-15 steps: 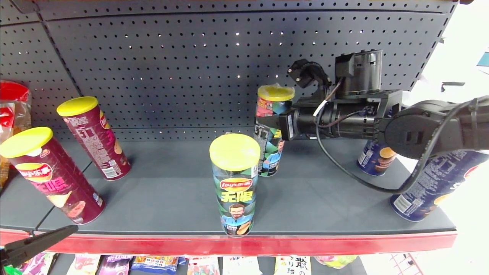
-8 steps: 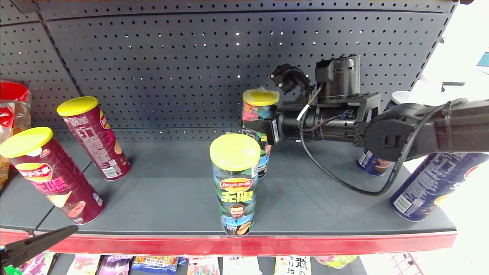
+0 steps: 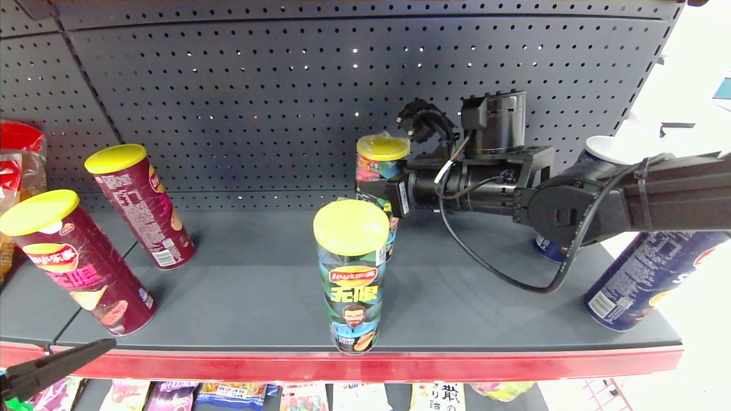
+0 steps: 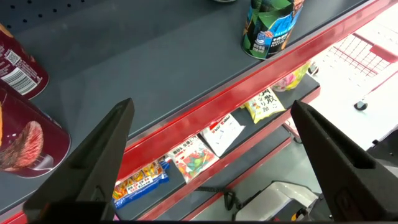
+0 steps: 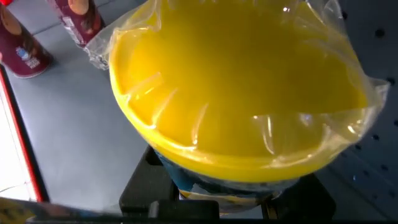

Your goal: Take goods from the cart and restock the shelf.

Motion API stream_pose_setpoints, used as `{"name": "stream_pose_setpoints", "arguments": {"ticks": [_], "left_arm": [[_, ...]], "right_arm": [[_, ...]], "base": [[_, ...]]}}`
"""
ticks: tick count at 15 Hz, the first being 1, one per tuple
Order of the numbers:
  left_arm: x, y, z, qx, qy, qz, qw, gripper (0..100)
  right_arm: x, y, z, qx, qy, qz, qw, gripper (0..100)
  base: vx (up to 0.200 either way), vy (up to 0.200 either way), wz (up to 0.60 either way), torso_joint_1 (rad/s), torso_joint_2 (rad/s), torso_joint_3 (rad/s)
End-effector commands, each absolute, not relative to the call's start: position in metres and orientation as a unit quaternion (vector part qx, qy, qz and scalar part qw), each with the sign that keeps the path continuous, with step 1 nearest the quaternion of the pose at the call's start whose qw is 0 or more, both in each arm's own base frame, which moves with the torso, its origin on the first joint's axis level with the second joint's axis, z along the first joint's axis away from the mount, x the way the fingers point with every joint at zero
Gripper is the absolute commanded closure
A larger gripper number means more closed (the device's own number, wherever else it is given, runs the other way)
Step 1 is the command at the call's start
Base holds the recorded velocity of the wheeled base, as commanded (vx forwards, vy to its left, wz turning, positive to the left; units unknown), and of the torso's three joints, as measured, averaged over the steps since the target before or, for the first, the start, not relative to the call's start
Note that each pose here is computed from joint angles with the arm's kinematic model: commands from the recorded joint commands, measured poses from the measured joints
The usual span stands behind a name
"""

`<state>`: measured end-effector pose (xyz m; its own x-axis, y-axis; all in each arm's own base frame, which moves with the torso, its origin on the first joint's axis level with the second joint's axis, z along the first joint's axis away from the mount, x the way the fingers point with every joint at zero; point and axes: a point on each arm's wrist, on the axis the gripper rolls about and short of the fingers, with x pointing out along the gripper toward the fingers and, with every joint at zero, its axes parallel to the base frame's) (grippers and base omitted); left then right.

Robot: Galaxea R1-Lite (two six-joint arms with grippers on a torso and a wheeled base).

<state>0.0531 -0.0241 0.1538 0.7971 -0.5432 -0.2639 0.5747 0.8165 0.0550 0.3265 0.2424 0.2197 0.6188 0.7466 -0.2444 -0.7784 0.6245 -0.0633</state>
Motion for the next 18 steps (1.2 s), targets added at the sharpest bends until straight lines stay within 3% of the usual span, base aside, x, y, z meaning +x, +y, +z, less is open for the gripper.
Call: {"name": "stream_pose_setpoints", "arguments": {"ticks": [1,9,10,18], "left_arm": [[0.053,-0.024,0.154,0.066,0.119,-0.296,0.945,0],[0.054,-0.024,0.154,0.066,0.12,-0.296,0.945,0],[0.054,-0.024,0.154,0.066,0.12,-0.296,0.945,0],[0.054,-0.024,0.153,0.064,0.122,-0.296,0.945,0]], "right_arm": [[0.327,0.243,0.217,-0.083,0.1,0.425,0.896,100],[0.318,0.246,0.209,-0.087,0.116,0.426,0.893,100],[0.316,0.246,0.21,-0.086,0.118,0.426,0.893,0],[0.284,0.222,0.222,-0.08,0.125,0.402,0.903,0]], "base": [[0.0,0.0,0.0,0.0,0.0,0.0],[0.0,0.0,0.0,0.0,0.0,0.0],[0.0,0.0,0.0,0.0,0.0,0.0],[0.0,0.0,0.0,0.0,0.0,0.0]]}}
